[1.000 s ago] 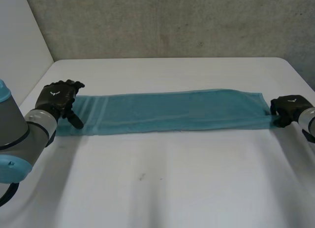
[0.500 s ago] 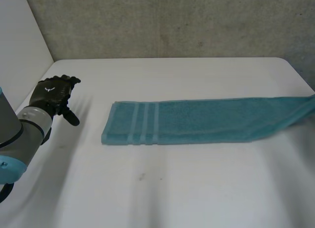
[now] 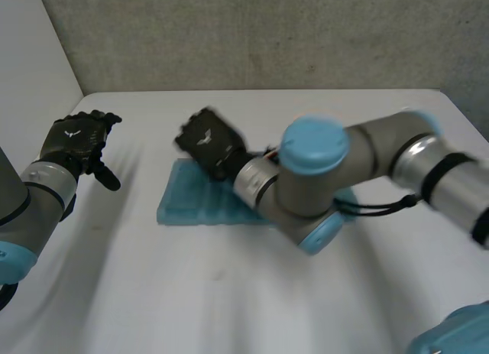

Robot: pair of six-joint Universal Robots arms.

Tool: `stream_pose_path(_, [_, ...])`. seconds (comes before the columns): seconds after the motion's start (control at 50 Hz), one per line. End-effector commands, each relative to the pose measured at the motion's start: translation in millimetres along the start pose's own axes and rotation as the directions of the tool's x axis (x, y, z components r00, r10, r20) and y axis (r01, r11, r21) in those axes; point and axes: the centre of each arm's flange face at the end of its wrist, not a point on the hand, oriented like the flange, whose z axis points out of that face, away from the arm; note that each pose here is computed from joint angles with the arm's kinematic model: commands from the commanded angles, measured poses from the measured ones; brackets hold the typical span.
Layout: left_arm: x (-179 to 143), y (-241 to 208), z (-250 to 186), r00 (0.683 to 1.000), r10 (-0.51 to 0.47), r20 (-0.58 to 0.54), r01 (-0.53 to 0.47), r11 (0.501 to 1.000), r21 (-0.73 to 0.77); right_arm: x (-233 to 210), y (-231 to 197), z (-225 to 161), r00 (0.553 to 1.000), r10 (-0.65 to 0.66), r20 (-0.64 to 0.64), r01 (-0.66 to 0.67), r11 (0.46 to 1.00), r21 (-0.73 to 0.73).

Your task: Fold the laundry

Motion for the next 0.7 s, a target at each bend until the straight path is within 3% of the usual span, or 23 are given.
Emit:
stream_pose_path(0.02, [2.3, 1.6, -1.6, 1.000, 0.000, -0.007, 0.000, 1.000, -0.005, -58.4, 23.2, 3.1, 0.988, 0.097, 0.120, -0.094, 0.995, -0.031])
stream_pose_path(0.16, [4.5, -1.5, -0.6, 1.000, 0.004, -0.015, -0.004, 1.000, 0.007, -27.5, 2.9, 5.4, 0.996, 0.093, 0.019, -0.092, 0.996, -0.019])
stream_pose_path(0.2, [4.7, -3.4, 0.0, 1.000, 0.004, -0.015, -0.004, 1.000, 0.013, 19.7, -14.7, 0.4, 0.979, 0.150, -0.136, -0.155, 0.988, -0.024])
stream_pose_path(0.26, [7.2, -6.0, 2.3, 1.000, 0.008, -0.025, -0.008, 1.000, 0.026, 47.5, -15.6, -6.4, 0.955, 0.197, -0.222, -0.210, 0.977, -0.036])
stream_pose_path(0.3, [22.4, -12.4, 4.2, 0.998, 0.018, -0.068, -0.014, 0.998, 0.057, 81.8, -10.0, -27.6, 0.899, 0.293, -0.325, -0.333, 0.940, -0.075])
stream_pose_path(0.36, [34.2, -13.0, 5.6, 0.995, 0.024, -0.099, -0.017, 0.998, 0.066, 106.9, 2.4, -51.4, 0.858, 0.343, -0.382, -0.417, 0.899, -0.131])
stream_pose_path(0.42, [53.2, -14.6, 10.0, 0.989, 0.034, -0.146, -0.022, 0.996, 0.083, 113.1, 12.4, -62.2, 0.843, 0.356, -0.403, -0.451, 0.876, -0.170])
stream_pose_path(0.58, [95.8, -3.4, 21.0, 0.970, 0.050, -0.238, -0.031, 0.996, 0.086, 115.0, 78.4, -127.0, 0.769, 0.405, -0.495, -0.616, 0.675, -0.406])
stream_pose_path(0.7, [115.4, 6.7, 19.0, 0.959, 0.053, -0.279, -0.035, 0.997, 0.067, 103.1, 98.5, -143.5, 0.753, 0.460, -0.471, -0.652, 0.617, -0.440])
